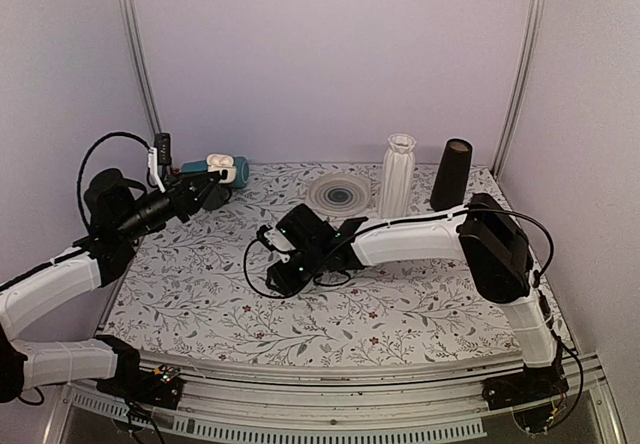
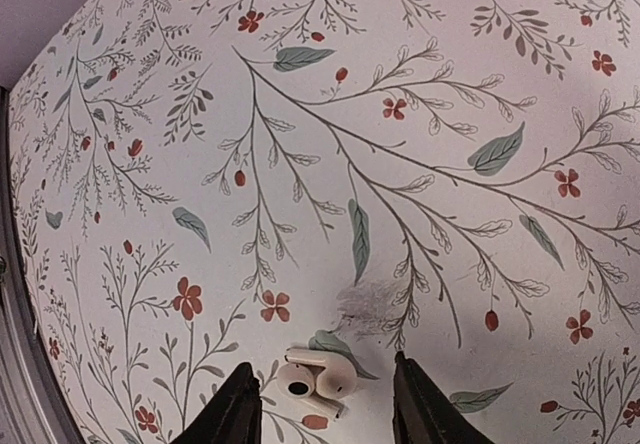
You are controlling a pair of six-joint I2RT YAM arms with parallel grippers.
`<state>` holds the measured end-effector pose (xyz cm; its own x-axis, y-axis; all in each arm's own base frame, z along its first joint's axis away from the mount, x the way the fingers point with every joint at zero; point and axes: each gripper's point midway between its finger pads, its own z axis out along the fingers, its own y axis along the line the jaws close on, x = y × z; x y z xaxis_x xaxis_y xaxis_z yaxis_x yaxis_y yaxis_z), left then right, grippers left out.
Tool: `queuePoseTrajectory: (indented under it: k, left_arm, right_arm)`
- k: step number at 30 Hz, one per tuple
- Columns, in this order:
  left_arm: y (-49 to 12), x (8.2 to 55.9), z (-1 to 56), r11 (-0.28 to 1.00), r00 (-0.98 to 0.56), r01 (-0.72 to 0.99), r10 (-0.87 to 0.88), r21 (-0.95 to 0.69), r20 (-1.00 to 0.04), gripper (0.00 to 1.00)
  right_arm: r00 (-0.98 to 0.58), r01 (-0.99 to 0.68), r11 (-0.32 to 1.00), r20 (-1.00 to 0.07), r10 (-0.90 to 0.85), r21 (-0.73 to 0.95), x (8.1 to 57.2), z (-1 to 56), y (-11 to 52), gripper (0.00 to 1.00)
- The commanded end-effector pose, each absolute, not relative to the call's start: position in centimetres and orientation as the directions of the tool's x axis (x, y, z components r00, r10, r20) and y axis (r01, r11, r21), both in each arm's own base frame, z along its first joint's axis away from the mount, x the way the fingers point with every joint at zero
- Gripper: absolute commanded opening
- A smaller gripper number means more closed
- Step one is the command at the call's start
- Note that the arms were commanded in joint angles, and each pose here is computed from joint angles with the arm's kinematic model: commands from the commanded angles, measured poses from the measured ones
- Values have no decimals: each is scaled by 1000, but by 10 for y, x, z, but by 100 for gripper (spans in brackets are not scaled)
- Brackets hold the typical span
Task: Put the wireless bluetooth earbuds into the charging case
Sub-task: Move the right earbud to the center of the board.
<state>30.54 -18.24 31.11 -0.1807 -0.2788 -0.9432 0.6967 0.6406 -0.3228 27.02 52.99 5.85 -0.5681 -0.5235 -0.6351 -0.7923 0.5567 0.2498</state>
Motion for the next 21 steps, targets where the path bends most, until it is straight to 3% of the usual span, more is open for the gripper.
queuePoseTrajectory:
  k: [1, 21]
  left_arm:
    - [-178, 304, 317, 638, -168, 699, -292, -322, -942, 0]
    - [-174, 304, 312, 633, -183, 695, -304, -341, -935, 0]
  right_arm:
    - [-519, -814, 561, -620, -588, 150, 269, 46, 533, 46]
    - [-459, -827, 562, -547, -699, -24, 268, 4, 531, 43]
